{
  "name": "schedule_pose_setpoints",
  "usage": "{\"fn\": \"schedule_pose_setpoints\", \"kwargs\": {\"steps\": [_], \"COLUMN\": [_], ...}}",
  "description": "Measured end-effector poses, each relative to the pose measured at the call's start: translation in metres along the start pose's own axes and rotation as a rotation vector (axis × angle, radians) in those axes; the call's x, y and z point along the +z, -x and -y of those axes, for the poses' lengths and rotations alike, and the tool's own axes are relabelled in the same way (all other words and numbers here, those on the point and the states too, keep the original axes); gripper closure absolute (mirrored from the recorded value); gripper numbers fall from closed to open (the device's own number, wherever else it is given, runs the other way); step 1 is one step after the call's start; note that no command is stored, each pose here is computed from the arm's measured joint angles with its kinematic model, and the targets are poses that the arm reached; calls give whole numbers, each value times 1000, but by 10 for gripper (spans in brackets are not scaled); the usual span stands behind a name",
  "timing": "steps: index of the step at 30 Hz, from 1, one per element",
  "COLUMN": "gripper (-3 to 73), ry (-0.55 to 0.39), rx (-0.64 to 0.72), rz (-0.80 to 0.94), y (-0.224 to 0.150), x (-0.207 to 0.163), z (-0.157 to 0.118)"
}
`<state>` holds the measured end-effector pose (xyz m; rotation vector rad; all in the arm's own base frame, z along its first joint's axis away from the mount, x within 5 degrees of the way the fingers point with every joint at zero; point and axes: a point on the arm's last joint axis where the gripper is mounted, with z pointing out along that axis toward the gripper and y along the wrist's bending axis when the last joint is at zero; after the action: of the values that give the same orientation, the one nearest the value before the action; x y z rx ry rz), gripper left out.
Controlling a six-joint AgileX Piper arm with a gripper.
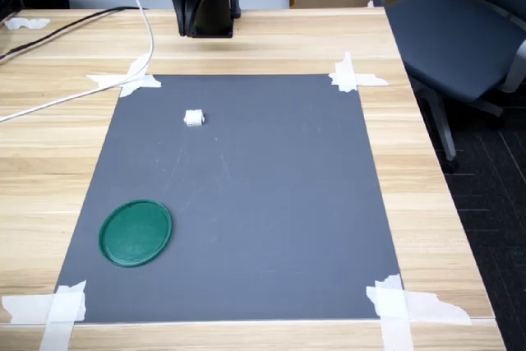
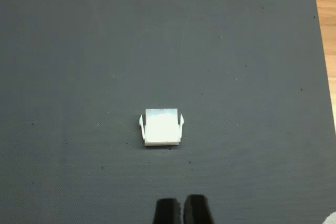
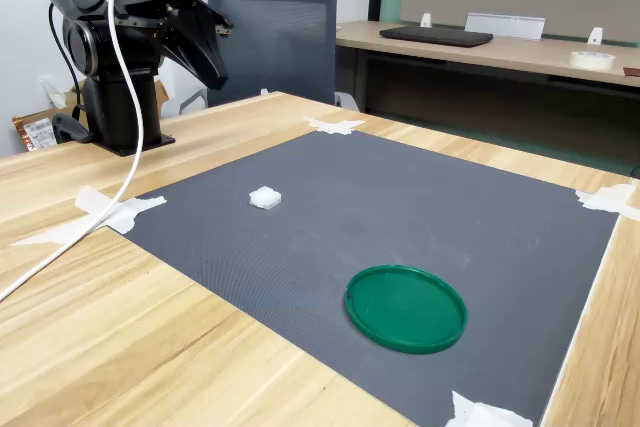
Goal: Grasp a white terminal and put it in the green lid.
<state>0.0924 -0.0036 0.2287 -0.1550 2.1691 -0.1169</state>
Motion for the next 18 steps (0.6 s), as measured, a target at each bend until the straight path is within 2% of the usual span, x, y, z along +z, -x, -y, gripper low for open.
{"fn": "schedule_pose_setpoints", "kwargs": {"steps": [10, 18], "gripper": [724, 724], "ry": [14, 88], "rx": [-58, -286], "rz": [-154, -301], "y": [31, 59], "x": [11, 20], "z": [9, 14]}}
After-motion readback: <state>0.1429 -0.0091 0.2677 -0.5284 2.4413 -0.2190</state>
